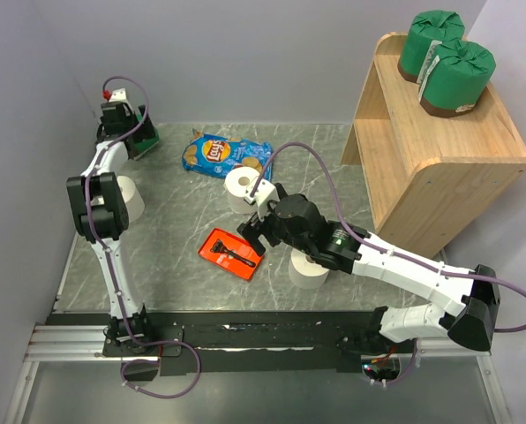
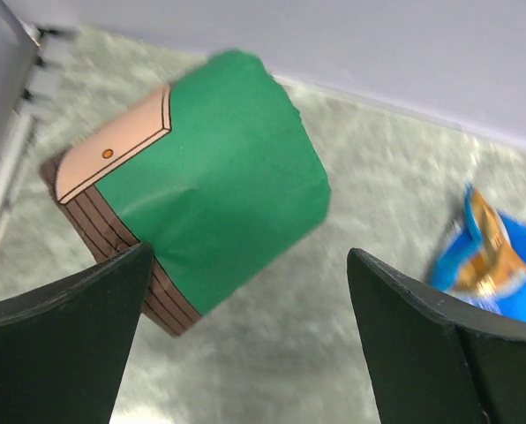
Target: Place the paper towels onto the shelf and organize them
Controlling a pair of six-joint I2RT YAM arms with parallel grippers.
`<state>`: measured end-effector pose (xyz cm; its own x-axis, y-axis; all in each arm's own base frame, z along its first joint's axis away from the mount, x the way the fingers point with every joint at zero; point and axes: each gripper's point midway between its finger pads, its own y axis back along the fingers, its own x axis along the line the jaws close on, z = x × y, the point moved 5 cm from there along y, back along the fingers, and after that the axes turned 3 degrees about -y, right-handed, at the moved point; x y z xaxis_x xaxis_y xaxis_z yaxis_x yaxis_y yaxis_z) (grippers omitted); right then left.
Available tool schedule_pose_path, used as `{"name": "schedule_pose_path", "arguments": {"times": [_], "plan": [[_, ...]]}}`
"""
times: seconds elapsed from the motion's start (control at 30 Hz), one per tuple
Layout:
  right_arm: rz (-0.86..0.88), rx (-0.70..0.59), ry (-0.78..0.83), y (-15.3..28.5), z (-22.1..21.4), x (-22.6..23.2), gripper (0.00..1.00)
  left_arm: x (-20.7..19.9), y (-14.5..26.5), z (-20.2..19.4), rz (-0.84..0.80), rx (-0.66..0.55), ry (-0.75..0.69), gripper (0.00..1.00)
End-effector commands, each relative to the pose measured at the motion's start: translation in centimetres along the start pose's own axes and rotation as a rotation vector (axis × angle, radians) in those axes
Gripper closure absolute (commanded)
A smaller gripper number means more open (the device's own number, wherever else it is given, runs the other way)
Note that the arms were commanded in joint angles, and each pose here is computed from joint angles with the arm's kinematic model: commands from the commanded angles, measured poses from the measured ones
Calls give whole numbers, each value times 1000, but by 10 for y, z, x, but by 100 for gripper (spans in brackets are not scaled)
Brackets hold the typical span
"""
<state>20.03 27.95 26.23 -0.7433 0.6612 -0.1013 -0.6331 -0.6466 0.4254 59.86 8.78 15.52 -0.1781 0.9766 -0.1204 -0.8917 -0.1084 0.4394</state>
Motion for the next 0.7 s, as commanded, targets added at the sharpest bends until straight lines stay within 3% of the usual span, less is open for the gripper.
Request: {"name": "schedule_pose_path", "arguments": {"times": [0.0, 0.27, 0.5, 0.67], "plan": [[2, -99, -29, 13, 27, -1, 0, -25, 26, 0, -85, 25, -6, 3], [5, -100, -23, 12, 25, -1, 1, -8, 50, 19, 7, -35, 95, 3], [-11, -95, -8, 12, 24, -3, 0, 17, 42, 7, -33, -26, 244, 4], [-16, -94, 1, 11, 25, -4, 0, 37, 43, 18, -64, -99, 317, 5]]}}
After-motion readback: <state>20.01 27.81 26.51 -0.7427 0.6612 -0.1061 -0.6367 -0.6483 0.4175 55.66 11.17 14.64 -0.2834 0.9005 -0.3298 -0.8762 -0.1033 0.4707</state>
